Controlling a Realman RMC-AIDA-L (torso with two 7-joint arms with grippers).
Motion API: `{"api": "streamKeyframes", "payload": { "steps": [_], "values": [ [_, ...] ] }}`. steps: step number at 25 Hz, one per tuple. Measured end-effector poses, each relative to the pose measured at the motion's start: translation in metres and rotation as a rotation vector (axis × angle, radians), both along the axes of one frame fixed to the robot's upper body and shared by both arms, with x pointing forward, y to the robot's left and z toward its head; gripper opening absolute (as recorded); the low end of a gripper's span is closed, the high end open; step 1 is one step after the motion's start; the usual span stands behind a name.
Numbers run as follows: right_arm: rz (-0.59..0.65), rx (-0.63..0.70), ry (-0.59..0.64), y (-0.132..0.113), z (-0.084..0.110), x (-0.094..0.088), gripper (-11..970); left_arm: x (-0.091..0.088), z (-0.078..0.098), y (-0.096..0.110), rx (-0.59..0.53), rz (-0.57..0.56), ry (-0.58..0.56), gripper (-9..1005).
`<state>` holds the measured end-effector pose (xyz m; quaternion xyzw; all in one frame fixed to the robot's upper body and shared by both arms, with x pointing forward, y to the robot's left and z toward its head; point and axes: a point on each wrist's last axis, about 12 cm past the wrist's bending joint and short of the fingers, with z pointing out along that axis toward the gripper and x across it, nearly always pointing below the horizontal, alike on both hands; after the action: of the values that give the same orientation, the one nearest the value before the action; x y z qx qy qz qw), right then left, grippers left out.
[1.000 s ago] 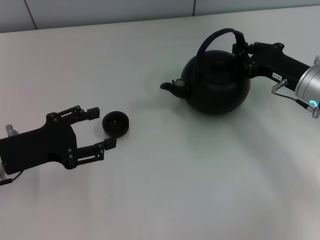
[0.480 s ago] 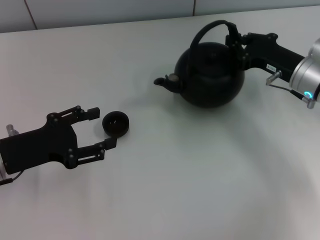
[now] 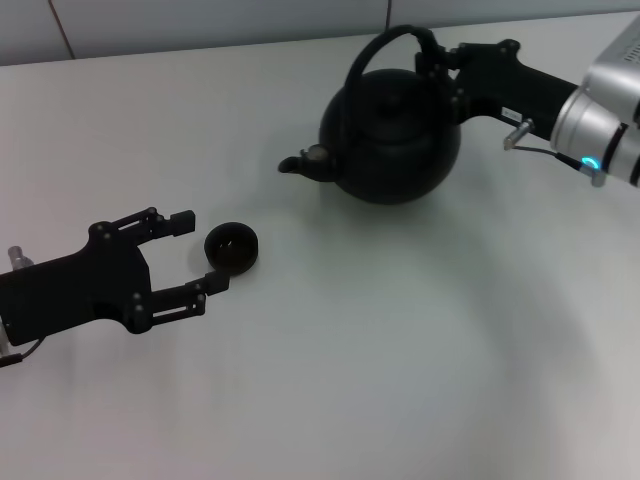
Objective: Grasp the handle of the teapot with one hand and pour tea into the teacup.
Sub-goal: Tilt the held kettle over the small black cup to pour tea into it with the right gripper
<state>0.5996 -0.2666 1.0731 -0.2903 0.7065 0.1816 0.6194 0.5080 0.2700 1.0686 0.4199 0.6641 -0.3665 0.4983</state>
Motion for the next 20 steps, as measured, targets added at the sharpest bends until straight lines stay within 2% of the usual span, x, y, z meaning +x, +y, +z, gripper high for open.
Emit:
{"api": "streamKeyframes", "payload": {
  "steps": [5,7,20],
  "values": [
    [0.044,-0.039,-0.021,0.009,0.007,0.007,89,0.000,0.000,0.001,-0.001,0.005,-0.002,799],
    [0.067,-0.093,-0.029,0.014,0.010,0.011,89,0.001,0.001,0.002,-0.002,0.013,-0.002,799],
    [0.165,-0.220,-0.053,0.043,0.017,0.025,89,0.001,0.000,0.004,-0.008,0.028,0.003,799]
  ]
}}
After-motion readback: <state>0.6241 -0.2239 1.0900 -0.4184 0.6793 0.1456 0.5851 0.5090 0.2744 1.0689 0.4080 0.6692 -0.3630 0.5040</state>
